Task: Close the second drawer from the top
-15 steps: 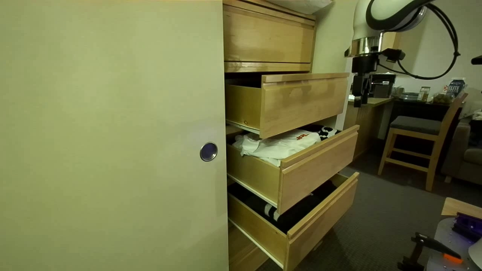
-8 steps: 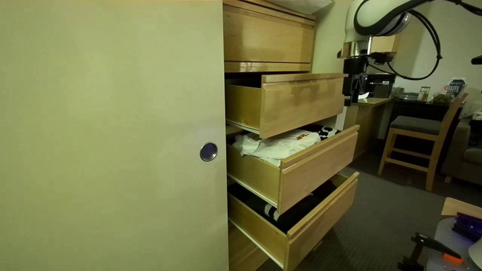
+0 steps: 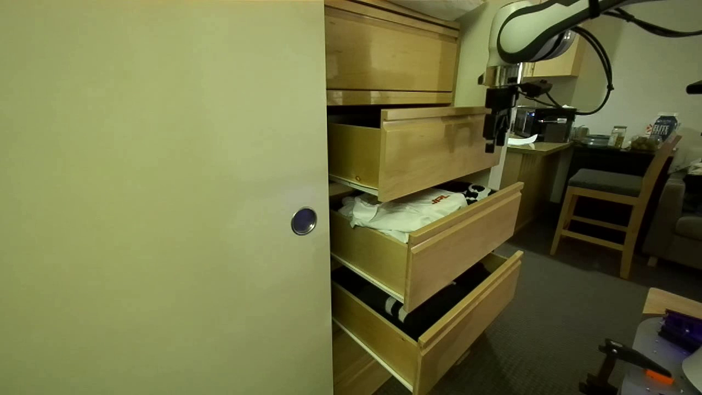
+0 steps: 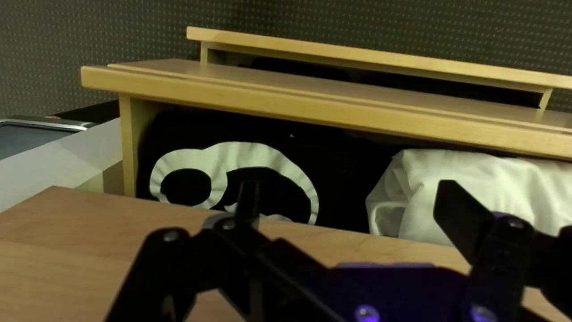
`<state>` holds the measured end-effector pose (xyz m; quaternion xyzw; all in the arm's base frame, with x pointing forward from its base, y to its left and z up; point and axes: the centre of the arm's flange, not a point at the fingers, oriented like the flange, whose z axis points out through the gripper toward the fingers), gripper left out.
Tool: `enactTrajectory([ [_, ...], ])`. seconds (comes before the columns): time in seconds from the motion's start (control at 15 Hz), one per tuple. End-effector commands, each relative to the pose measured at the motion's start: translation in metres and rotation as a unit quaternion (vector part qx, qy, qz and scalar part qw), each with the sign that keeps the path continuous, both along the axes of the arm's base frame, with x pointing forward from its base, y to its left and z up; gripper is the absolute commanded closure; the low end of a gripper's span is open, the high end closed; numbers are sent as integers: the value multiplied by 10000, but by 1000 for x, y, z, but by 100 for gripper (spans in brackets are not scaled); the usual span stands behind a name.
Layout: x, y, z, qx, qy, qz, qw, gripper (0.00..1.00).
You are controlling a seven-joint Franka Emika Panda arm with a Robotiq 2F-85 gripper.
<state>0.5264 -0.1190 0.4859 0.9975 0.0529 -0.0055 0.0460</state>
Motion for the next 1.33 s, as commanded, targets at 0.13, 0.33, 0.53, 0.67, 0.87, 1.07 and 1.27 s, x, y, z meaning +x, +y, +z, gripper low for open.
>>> enactTrajectory([
  [0.13, 25, -11, -5, -281, -336, 282, 9986, 0],
  [0.33, 31, -11, -7, -284, -531, 315, 9977, 0],
  [0.53, 36, -12, -3, -286, -737, 304, 9964, 0],
  [0.67, 42, -14, 1, -288, -858, 294, 9955, 0],
  [0.87, 49, -19, 5, -286, -938, 253, 9949, 0],
  [1.07, 61, -23, 8, -298, -986, 224, 9944, 0],
  [1.27, 76, -29, 8, -304, -943, 162, 9950, 0],
])
